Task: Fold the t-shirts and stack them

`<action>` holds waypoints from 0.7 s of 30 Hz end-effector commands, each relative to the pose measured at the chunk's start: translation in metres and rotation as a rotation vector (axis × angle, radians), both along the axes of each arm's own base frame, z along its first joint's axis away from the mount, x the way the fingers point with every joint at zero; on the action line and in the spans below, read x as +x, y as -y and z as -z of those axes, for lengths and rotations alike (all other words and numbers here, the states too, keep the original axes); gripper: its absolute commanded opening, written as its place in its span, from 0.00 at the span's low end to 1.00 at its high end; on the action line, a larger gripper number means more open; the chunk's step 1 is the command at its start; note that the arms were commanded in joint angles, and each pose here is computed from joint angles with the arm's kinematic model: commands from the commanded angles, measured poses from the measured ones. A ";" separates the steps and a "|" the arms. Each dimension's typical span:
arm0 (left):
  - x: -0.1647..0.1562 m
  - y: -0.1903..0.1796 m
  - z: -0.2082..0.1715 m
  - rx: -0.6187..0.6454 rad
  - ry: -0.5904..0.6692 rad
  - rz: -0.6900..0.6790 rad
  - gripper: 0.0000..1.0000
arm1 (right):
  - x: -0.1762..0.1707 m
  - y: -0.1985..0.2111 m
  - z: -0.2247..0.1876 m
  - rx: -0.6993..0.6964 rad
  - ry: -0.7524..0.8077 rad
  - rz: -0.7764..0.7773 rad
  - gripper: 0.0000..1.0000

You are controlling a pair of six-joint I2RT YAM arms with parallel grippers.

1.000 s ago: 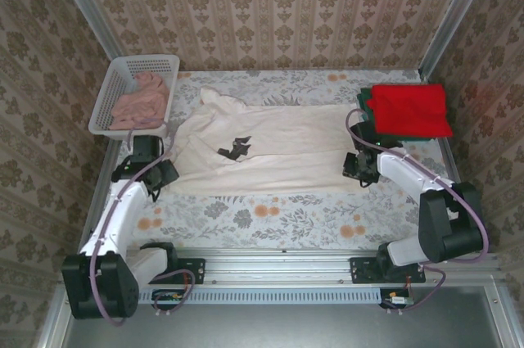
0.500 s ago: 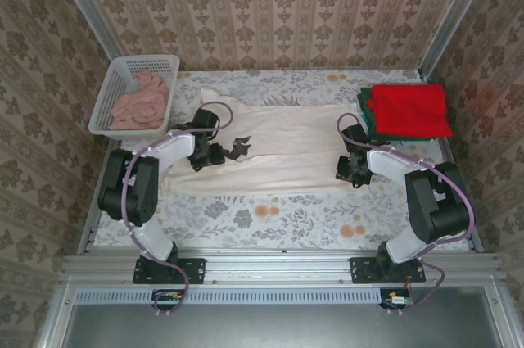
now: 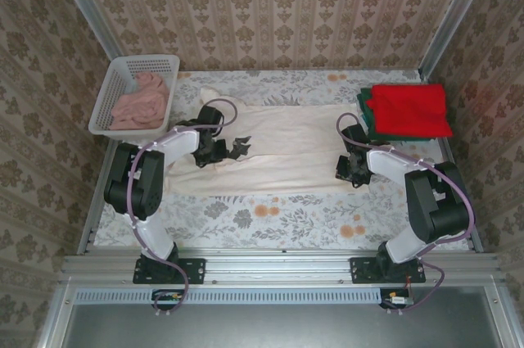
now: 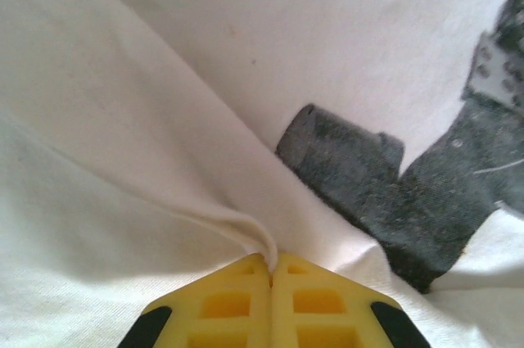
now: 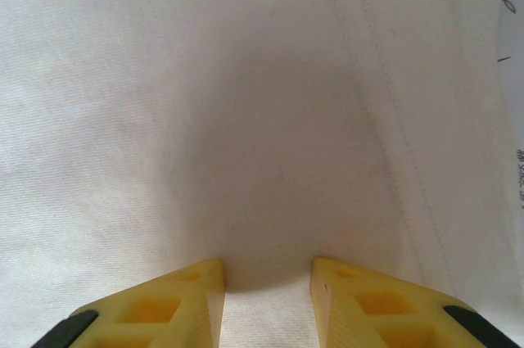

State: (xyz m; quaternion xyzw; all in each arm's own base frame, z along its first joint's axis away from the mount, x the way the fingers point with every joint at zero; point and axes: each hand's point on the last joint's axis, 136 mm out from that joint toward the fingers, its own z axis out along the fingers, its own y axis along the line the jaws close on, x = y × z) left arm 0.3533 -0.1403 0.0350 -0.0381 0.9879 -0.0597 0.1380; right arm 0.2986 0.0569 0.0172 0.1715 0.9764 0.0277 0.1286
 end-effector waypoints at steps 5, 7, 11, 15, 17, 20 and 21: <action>0.027 0.007 -0.024 0.010 0.028 0.015 0.05 | -0.006 0.006 0.008 -0.039 -0.027 -0.004 0.36; 0.037 0.013 -0.029 -0.002 0.036 0.020 0.05 | -0.007 0.006 0.009 -0.040 -0.029 -0.006 0.36; 0.056 0.029 -0.029 -0.035 0.038 0.034 0.08 | -0.008 0.007 0.009 -0.039 -0.028 -0.002 0.36; 0.072 0.040 -0.027 -0.040 0.032 0.049 0.10 | -0.009 0.006 0.007 -0.032 -0.019 0.000 0.36; 0.078 0.043 -0.025 -0.035 0.023 0.059 0.13 | -0.009 0.007 0.005 -0.035 -0.015 -0.002 0.37; 0.083 0.044 -0.022 -0.008 0.005 0.072 0.27 | -0.008 0.007 0.001 -0.037 -0.009 -0.008 0.37; 0.084 0.043 -0.022 0.002 0.004 0.074 0.32 | -0.008 0.007 -0.001 -0.035 -0.007 -0.009 0.38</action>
